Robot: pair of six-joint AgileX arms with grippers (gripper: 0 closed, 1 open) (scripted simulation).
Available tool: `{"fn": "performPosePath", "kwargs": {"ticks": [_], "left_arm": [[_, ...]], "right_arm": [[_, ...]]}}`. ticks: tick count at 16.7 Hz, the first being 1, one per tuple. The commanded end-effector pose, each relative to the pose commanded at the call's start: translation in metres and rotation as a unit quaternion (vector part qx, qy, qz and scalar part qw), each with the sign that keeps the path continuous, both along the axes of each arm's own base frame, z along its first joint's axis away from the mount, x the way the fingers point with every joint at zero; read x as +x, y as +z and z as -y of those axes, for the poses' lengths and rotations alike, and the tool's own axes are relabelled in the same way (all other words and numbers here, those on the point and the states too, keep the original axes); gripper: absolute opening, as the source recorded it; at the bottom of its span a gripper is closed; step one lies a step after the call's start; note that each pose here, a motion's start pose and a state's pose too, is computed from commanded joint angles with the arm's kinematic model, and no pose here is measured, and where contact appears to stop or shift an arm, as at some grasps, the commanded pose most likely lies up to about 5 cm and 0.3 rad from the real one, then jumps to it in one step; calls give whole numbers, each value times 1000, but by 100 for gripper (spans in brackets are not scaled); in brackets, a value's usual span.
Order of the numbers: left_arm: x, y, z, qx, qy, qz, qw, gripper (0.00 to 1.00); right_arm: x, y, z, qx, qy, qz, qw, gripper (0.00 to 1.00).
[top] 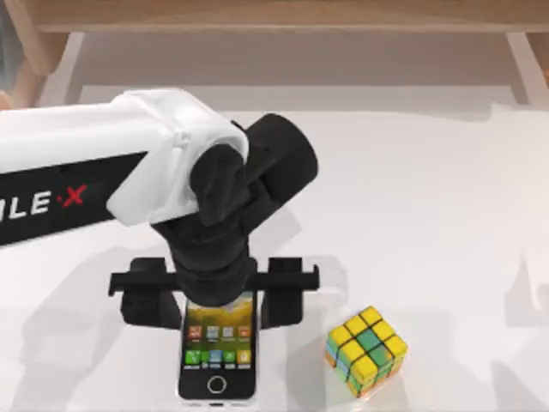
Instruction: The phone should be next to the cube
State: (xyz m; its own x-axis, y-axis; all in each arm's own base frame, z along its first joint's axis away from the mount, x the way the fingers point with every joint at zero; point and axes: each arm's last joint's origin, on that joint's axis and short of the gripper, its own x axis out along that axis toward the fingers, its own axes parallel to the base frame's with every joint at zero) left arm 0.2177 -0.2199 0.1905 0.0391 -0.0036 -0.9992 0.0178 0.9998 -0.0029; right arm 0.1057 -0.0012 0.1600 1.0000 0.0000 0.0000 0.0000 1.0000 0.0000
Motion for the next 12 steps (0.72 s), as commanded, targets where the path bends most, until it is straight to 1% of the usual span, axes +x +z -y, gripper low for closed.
{"fn": "performPosePath", "kwargs": {"ticks": [6,12], "left_arm": [[1,-4,0,-13,0,12,1000,0],[2,-14,2,-25,0,24,999,0]], "right_arm": [[0,0,0,0,0,0,1000,100],[0,0,0,0,0,0,1000,100]]}}
